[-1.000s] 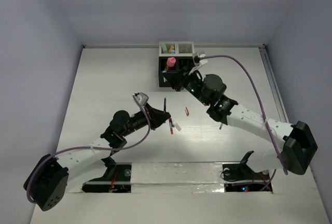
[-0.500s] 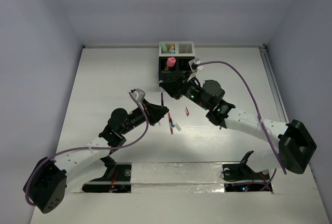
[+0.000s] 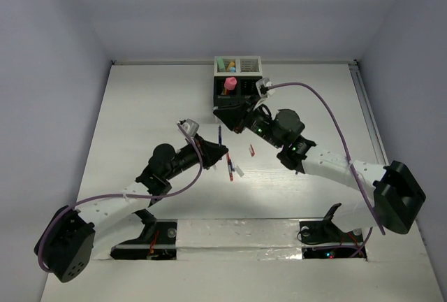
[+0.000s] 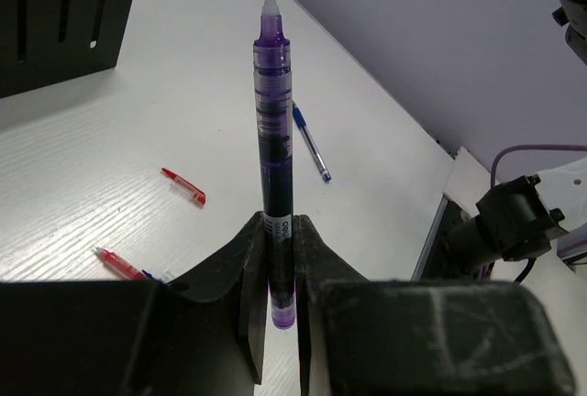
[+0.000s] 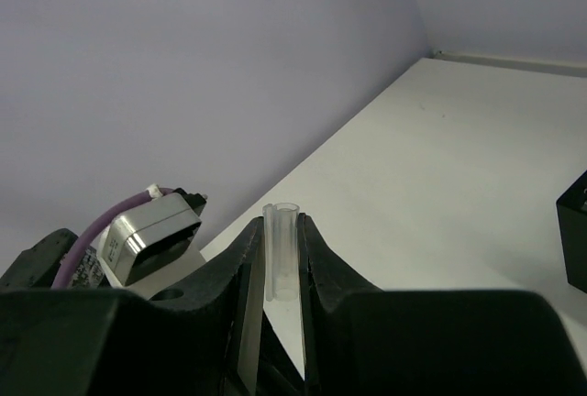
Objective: Sort the stationery into containers
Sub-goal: Close the pen cap on the pen.
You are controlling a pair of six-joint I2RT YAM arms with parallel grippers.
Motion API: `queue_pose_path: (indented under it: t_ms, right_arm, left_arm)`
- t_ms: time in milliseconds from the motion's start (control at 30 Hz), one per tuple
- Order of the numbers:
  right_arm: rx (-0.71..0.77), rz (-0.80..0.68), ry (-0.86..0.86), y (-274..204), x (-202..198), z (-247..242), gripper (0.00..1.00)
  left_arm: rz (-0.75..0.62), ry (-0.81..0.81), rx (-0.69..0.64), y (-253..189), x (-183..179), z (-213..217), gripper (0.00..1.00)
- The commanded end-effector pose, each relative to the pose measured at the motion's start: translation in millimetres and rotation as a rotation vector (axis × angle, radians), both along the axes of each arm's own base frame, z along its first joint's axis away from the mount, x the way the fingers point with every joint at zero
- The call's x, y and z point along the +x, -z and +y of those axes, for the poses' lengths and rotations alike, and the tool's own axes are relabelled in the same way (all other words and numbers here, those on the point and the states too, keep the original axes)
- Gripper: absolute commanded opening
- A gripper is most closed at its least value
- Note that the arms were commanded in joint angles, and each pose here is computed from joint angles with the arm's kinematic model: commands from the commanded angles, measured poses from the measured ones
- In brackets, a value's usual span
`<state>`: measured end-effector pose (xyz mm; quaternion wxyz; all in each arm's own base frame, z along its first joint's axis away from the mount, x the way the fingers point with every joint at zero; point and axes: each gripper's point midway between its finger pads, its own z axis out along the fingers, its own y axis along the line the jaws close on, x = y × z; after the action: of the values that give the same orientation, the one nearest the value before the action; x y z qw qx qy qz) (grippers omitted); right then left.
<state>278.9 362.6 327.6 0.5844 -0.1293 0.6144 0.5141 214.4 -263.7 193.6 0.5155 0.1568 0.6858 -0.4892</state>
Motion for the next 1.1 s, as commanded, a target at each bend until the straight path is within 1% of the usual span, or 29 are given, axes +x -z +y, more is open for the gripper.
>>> queue_pose_path:
  t_ms: [0, 267, 567, 800, 867, 900, 1067]
  right_arm:
    - [0.054, -0.048, -0.024, -16.9, -4.2, 4.8, 0.0]
    - [0.034, -0.018, -0.021, -0.4, -2.8, 5.5, 0.0]
    - [0.041, -0.019, -0.025, -0.3, -5.4, 3.7, 0.0]
    - [0.039, 0.005, -0.049, 13.9, -9.2, 5.6, 0.0]
    - [0.064, -0.007, -0.045, 14.7, -10.3, 3.3, 0.0]
    - [0.056, -0.003, -0.061, 23.6, -18.9, 7.2, 0.0]
    - [0.064, -0.032, -0.061, 36.8, -29.8, 8.0, 0.0]
  left_arm:
    - [-0.09, 0.015, -0.066, -37.1, 2.3, -3.3, 0.0]
    - [-0.101, -0.022, -0.077, -42.2, 4.4, 2.6, 0.0]
    - [-0.096, -0.037, -0.081, -41.3, 5.2, 4.8, 0.0]
    - [-0.088, -0.065, -0.104, -44.9, 6.6, 8.9, 0.0]
    - [-0.083, -0.078, -0.121, -49.2, 7.8, 10.4, 0.0]
    - [-0.077, -0.079, -0.125, -50.4, 7.7, 10.5, 0.0]
    - [-0.093, -0.067, -0.192, -78.1, 0.8, 12.8, 0.0]
